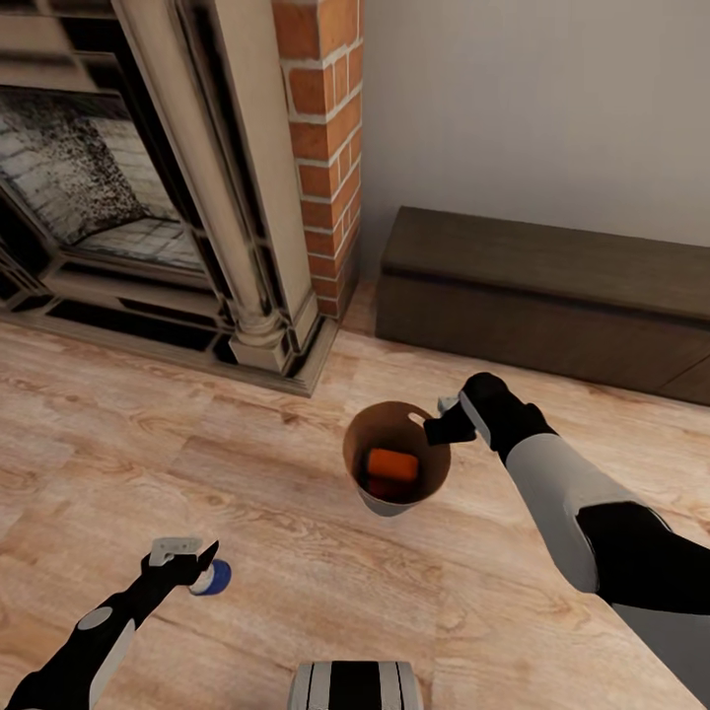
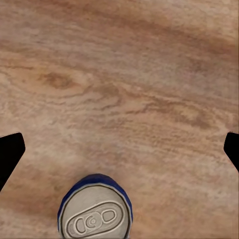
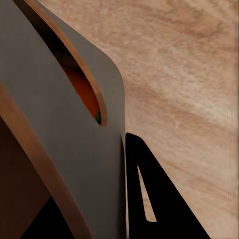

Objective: Put the three can of soda from the living room inside the tash can in the kitchen.

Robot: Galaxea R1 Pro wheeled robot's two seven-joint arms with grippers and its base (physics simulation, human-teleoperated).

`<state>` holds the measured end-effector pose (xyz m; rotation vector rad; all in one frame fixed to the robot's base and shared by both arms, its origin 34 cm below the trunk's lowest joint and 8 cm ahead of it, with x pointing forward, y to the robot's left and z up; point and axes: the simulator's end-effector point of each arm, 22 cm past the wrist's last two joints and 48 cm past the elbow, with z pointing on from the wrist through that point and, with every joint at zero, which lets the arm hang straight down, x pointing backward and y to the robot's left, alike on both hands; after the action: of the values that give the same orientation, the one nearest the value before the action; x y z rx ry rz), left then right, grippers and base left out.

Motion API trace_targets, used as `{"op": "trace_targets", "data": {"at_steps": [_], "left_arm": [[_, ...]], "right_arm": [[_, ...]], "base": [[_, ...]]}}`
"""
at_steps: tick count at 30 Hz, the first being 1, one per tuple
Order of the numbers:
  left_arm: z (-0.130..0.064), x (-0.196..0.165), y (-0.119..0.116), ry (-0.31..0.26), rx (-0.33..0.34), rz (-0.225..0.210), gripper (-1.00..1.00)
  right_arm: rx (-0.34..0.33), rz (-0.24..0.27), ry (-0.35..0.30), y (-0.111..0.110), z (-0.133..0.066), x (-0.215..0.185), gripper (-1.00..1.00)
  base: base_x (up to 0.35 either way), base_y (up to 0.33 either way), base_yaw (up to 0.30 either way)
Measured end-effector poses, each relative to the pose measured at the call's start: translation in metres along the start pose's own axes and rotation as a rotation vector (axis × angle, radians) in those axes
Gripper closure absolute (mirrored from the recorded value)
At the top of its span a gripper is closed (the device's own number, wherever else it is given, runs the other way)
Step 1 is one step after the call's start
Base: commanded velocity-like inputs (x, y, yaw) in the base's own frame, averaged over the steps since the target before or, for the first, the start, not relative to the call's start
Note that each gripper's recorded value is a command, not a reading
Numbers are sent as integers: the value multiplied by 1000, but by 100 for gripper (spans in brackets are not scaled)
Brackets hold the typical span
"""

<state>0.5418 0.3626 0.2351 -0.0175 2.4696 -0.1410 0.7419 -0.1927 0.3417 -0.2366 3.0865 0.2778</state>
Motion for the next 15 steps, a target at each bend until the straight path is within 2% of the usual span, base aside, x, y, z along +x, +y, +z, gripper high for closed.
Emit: {"op": "trace_targets", "data": {"at_steps": [7,10,15], "left_arm": [[7,37,4,49,-6,-23,-100],[11,44,5,51,-6,-26,-100],[11,43,5,49,-5,-28,-100]], "right_arm": [[-24,12,-11,5,12,-2,100],[-17,7,-10,3,18,0,100],[-26,10,-11,6,18,0,100]], "base": [[0,0,0],[0,0,0],[0,0,0]]}}
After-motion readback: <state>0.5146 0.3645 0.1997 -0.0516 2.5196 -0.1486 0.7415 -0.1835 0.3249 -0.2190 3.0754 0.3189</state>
